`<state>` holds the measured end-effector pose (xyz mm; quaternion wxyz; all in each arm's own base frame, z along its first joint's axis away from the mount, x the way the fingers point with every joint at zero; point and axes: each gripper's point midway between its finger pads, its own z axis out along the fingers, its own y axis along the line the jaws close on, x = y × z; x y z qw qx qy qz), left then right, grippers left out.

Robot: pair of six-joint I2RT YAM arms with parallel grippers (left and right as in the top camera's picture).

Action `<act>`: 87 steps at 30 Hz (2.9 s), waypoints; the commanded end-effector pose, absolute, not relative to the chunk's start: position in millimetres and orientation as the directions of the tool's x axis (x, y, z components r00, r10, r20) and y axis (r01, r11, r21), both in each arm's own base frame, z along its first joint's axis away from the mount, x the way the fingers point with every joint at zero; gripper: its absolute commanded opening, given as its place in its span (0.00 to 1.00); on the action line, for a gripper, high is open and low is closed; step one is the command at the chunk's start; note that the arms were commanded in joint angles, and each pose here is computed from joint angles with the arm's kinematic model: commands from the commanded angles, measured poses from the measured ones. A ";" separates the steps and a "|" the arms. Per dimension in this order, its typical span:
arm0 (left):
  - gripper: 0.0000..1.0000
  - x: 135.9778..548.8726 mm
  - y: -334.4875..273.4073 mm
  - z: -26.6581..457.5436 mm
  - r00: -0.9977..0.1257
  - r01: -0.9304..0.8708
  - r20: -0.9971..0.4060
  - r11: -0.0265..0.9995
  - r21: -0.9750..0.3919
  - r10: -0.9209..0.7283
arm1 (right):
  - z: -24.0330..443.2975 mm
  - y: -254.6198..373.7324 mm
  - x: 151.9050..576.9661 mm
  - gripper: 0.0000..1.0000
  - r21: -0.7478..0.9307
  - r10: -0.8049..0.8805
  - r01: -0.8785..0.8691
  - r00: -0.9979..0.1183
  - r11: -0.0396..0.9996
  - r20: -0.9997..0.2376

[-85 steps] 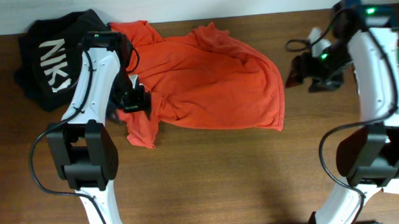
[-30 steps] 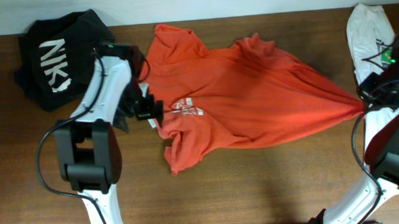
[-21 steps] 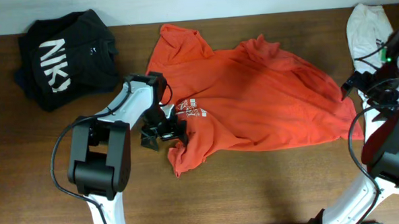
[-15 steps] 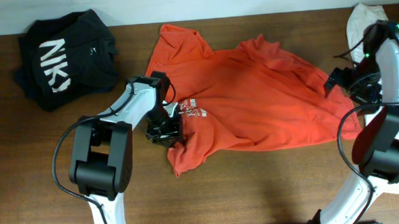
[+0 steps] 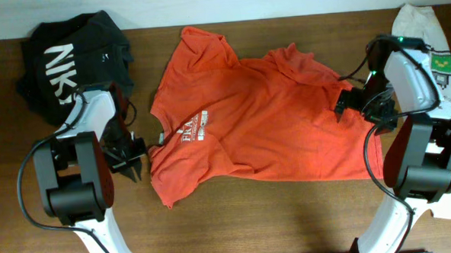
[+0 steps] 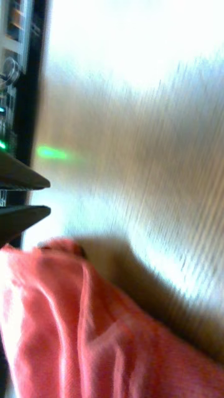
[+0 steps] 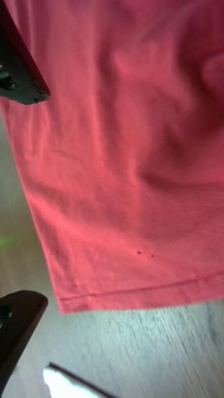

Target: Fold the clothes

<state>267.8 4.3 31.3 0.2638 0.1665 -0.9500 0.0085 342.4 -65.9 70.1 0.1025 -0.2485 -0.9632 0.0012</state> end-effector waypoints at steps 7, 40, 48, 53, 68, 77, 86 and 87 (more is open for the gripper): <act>0.80 280.6 -1.4 142.4 -0.949 -0.275 0.179 0.960 -0.053 -0.261 | 115.6 -33.7 330.2 0.99 0.083 0.452 0.469 -0.876 0.879 0.167; 0.00 215.3 -104.9 92.2 -0.975 -0.037 0.222 0.991 -0.131 -0.007 | 120.9 52.6 243.8 0.99 0.117 0.221 0.233 -0.969 0.965 0.107; 0.80 281.2 -115.5 102.8 -0.998 0.048 -0.038 0.987 -0.154 0.042 | 120.8 52.3 241.8 0.98 0.114 0.221 0.234 -0.969 0.966 0.115; 0.80 241.1 -83.2 102.1 -0.992 0.030 0.121 1.000 0.003 0.029 | 120.8 52.3 241.9 0.99 0.115 0.213 0.226 -0.970 0.967 0.113; 0.77 196.2 -102.3 43.8 -0.974 0.119 0.195 0.993 -0.012 0.119 | 120.3 52.9 247.4 0.99 0.123 0.206 0.216 -0.974 0.968 0.092; 0.72 188.4 -112.9 16.1 -0.985 0.115 0.135 0.992 0.042 0.109 | 120.1 52.9 247.3 0.99 0.123 0.203 0.213 -0.975 0.969 0.093; 0.33 206.7 -111.2 9.9 -0.998 0.048 0.040 0.996 0.073 0.045 | 120.1 52.8 247.0 0.99 0.122 0.202 0.213 -0.975 0.969 0.094; 0.19 206.7 -111.3 10.0 -0.998 0.048 0.040 0.996 0.072 0.045 | 120.1 52.8 247.1 0.99 0.123 0.202 0.213 -0.975 0.969 0.093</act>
